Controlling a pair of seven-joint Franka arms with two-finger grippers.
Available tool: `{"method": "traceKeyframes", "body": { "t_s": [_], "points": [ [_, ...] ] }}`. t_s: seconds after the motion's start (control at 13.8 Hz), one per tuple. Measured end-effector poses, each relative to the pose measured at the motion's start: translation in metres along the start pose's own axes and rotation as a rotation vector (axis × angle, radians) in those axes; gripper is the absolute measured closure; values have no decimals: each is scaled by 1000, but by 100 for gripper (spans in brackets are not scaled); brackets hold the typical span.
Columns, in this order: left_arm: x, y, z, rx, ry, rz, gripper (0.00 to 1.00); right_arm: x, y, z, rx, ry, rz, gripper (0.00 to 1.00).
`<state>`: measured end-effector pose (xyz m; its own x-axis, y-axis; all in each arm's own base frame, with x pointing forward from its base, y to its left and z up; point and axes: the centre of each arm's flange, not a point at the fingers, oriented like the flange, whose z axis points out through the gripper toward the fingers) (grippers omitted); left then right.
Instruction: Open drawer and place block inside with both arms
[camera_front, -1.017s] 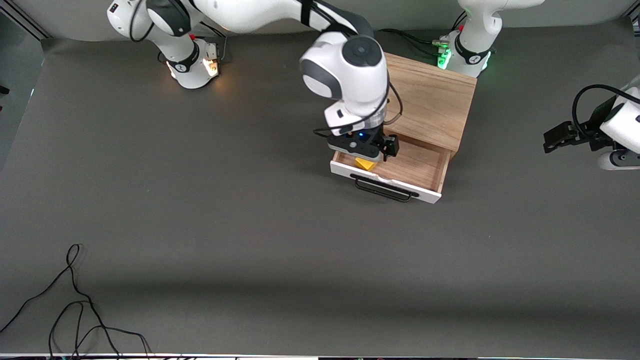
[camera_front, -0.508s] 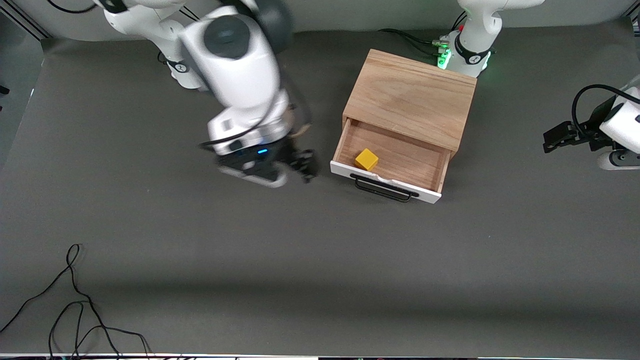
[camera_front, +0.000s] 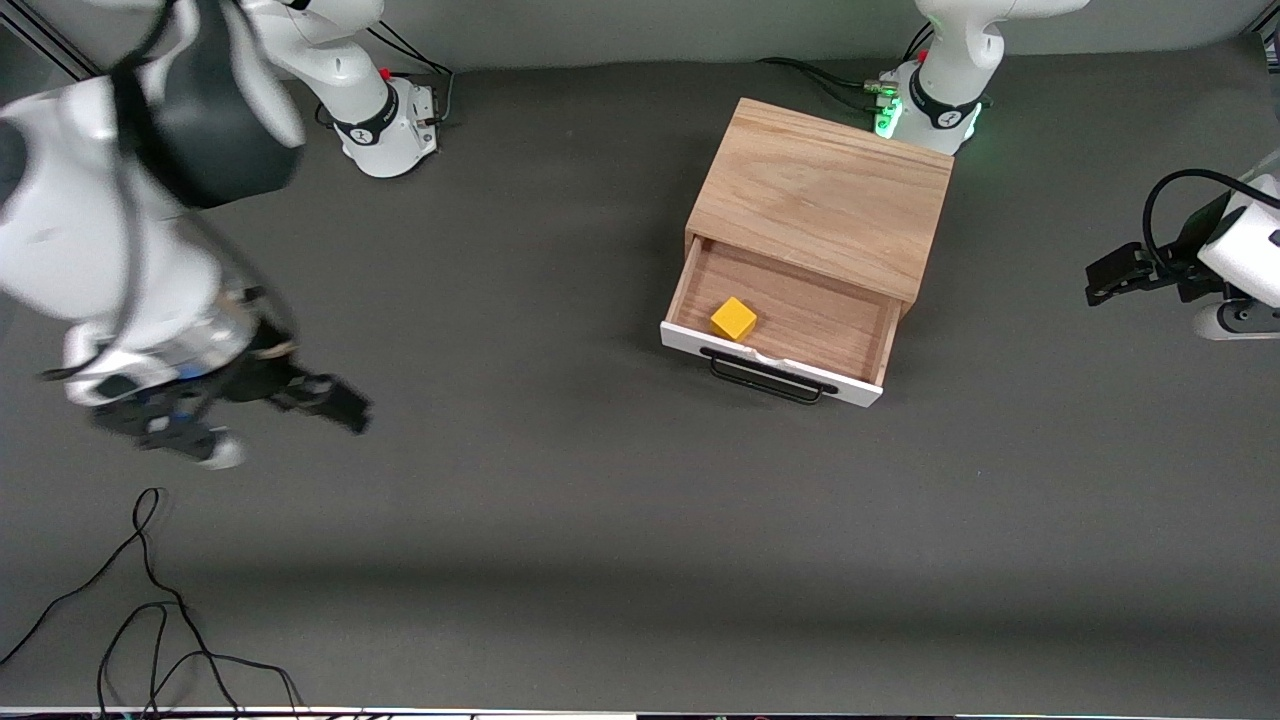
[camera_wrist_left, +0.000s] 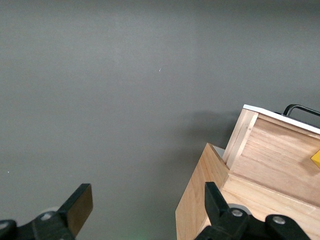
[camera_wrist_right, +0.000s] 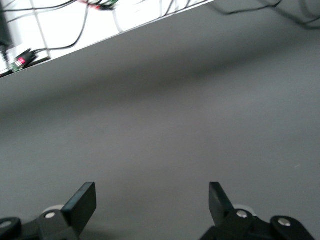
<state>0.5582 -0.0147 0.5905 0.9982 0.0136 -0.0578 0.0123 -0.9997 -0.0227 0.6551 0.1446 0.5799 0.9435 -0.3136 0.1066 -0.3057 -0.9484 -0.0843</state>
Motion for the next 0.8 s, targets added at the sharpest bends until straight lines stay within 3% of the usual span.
{"method": "traceKeyframes", "body": {
  "t_s": [0.36, 0.8],
  "points": [
    [0, 1, 0, -10, -2, 0, 0, 14, 81, -13, -48, -48, -120, 0],
    [-1, 2, 1, -17, -7, 0, 0, 11, 88, -1, -58, -76, -167, 0]
  ]
}}
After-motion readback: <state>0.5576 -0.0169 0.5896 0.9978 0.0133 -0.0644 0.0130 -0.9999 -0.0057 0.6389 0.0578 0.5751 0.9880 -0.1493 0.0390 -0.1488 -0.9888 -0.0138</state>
